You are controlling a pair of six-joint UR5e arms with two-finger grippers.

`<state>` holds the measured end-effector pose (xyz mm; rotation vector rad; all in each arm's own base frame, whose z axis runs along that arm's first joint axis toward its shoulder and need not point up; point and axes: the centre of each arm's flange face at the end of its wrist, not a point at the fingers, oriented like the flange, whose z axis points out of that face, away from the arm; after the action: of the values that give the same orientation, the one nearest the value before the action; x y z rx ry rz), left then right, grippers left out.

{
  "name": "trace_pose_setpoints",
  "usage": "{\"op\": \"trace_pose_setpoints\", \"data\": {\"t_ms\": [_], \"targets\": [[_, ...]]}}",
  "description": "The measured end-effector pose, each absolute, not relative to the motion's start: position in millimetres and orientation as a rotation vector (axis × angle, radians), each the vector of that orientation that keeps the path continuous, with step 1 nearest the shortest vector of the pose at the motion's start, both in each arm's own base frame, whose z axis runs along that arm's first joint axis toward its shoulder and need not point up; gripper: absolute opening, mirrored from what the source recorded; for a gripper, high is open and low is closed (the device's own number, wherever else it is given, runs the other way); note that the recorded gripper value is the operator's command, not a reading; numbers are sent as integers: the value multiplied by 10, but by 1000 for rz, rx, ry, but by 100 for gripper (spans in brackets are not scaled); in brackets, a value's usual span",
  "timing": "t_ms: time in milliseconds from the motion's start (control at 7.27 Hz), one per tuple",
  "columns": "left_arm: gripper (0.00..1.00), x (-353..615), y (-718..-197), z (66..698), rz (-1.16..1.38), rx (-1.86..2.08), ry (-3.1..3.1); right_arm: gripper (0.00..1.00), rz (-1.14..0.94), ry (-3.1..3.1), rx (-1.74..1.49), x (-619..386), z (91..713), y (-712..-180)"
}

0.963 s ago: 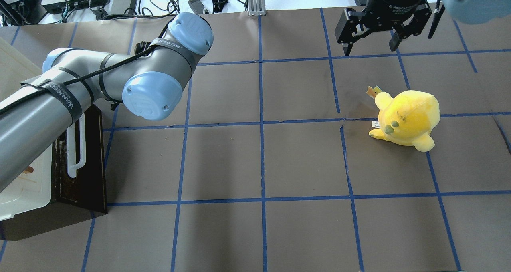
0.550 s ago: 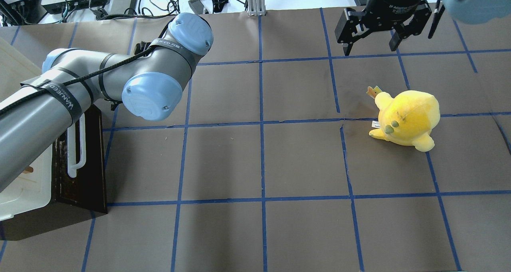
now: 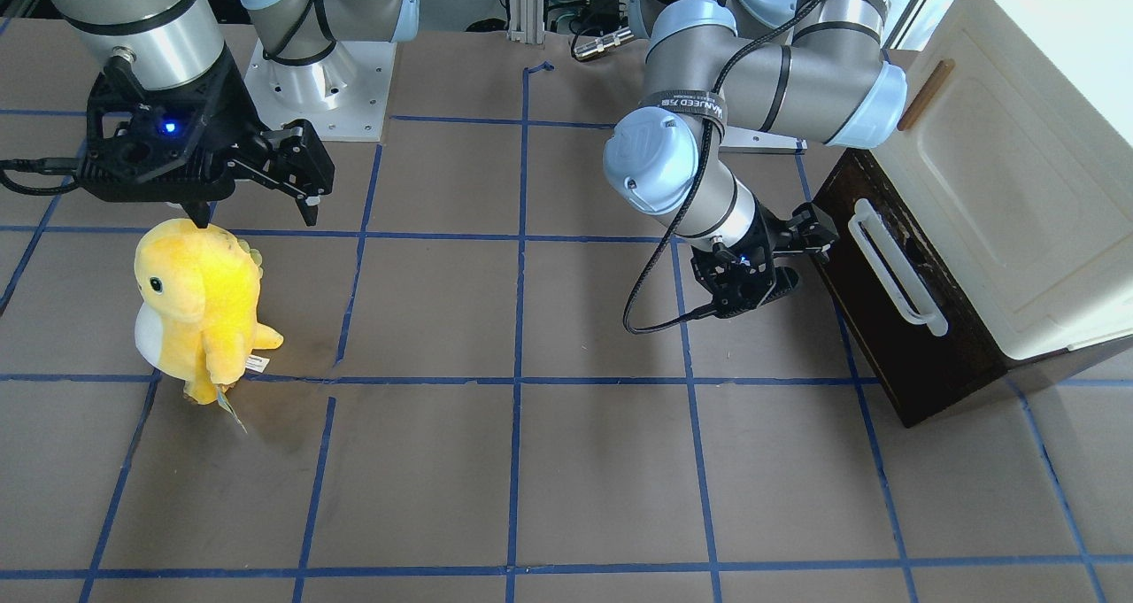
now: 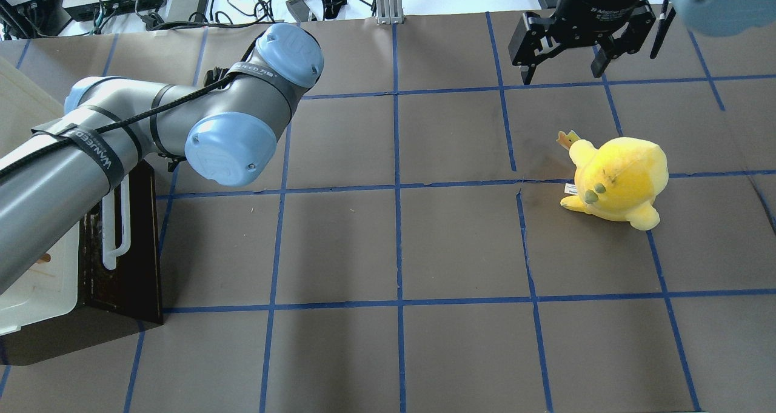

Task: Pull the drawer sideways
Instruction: 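Lower the open left gripper down around the white bar handle, then descend further and start closing the left gripper on the handle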

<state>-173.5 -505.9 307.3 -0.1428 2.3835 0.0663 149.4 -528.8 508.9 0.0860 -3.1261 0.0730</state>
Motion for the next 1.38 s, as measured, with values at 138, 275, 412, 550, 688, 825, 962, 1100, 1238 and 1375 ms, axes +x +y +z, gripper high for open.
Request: {"op": "trace_pose_setpoints", "data": {"t_ms": [138, 275, 412, 550, 688, 825, 962, 1100, 1238, 1375], "targets": [[98, -1691, -5026, 3001, 85, -146, 2377, 100, 73, -3126, 86, 1494, 5088, -5289], [88, -1617, -5031, 2930, 100, -160, 2371, 100, 72, -3126, 86, 1494, 5086, -5290], [97, -1536, -5056, 2823, 125, -164, 2348, 100, 72, -3126, 86, 1494, 5087, -5289], [100, -1455, -5073, 2691, 141, -142, 2282, 100, 72, -3126, 86, 1494, 5088, -5289], [100, -1383, -5074, 2584, 140, -105, 2195, 100, 73, -3126, 86, 1494, 5089, -5288], [100, -1338, -5072, 2515, 141, -66, 2127, 100, 73, -3126, 86, 1494, 5089, -5288], [100, -1295, -5067, 2478, 154, -14, 2055, 100, 73, -3126, 86, 1494, 5089, -5288], [100, -1259, -5061, 2449, 172, 39, 1982, 100, 73, -3126, 86, 1494, 5089, -5288], [100, -1239, -5048, 2400, 188, 75, 1939, 100, 73, -3126, 86, 1494, 5089, -5288], [100, -1223, -5019, 2336, 204, 98, 1916, 100, 73, -3126, 86, 1494, 5089, -5288]]}}
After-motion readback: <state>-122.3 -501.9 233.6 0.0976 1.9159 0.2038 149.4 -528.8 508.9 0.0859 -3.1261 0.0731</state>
